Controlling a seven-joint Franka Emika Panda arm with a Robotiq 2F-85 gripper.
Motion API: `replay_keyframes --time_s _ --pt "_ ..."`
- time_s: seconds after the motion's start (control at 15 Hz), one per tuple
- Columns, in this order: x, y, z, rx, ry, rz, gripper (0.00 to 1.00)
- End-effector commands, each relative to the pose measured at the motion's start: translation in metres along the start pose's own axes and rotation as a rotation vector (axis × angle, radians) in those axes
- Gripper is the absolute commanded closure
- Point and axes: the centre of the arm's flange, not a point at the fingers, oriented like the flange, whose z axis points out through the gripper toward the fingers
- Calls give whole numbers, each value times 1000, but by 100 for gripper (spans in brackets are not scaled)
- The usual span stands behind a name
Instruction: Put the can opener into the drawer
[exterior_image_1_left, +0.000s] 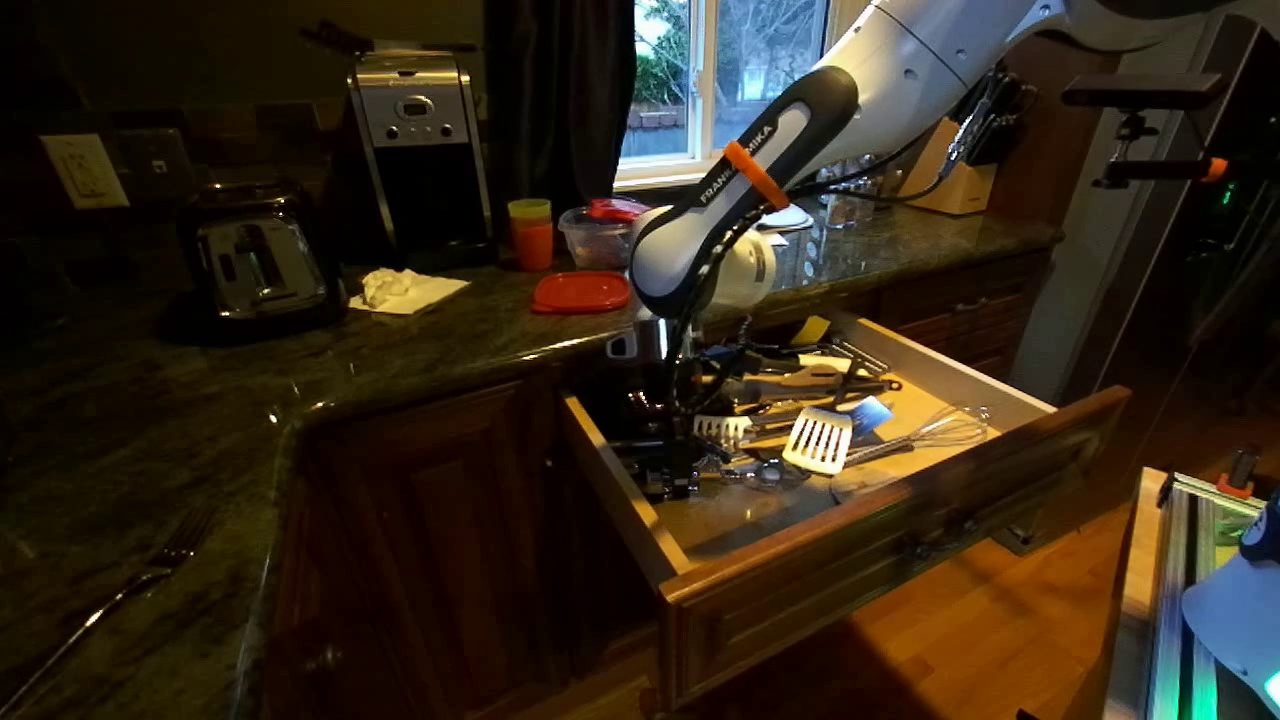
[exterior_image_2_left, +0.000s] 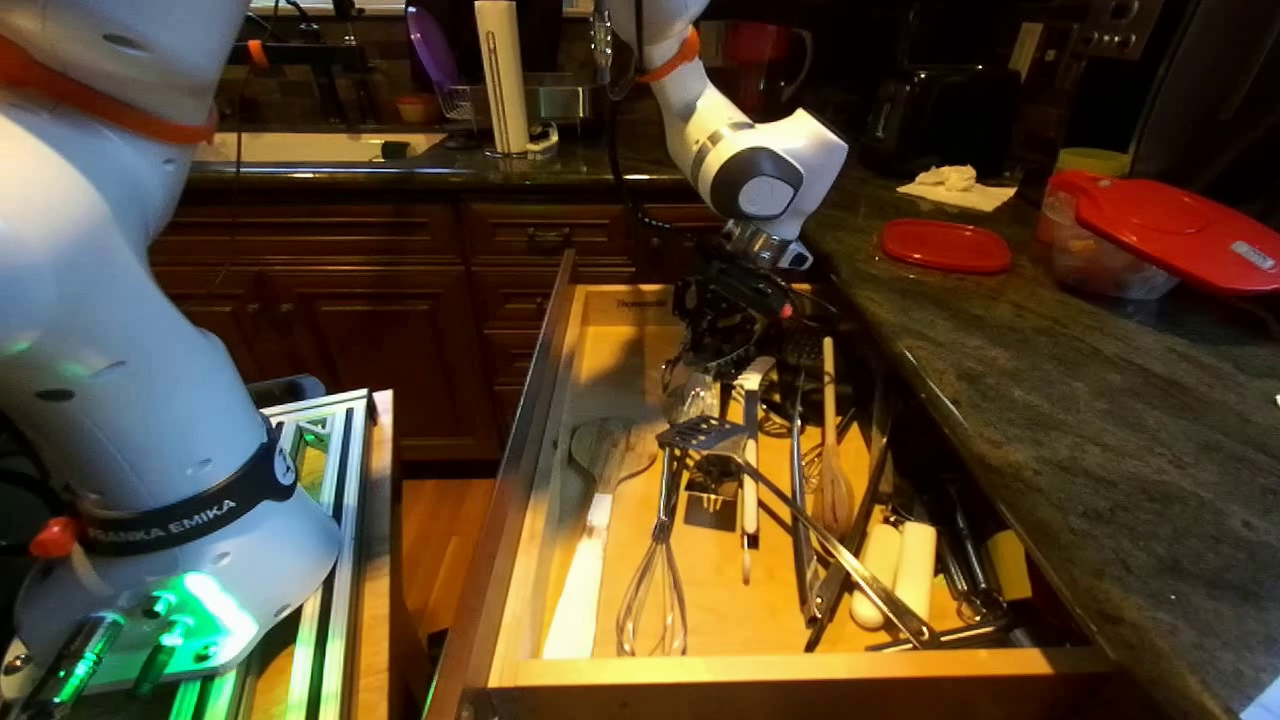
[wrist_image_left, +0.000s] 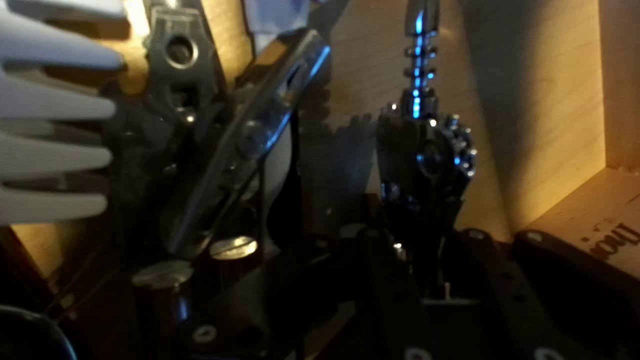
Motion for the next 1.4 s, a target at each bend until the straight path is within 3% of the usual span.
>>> replay_keyframes --time_s 0.0,0.13,0.2,0.47,0.53,0.8,0.93,1.33 --pt "7 0 -1 -55 -19 12 69" --pt "8 -1 -3 -69 -24 11 45" --pt "8 -2 -5 -75 -25 12 41" --pt "9 -2 -9 -101 -28 13 45" --pt "9 -2 -11 -108 -31 13 41" --pt "3 -8 -22 -158 -17 25 6" --pt "1 -13 -29 -195 -6 34 0" --pt "-12 -48 -49 -317 28 76 0"
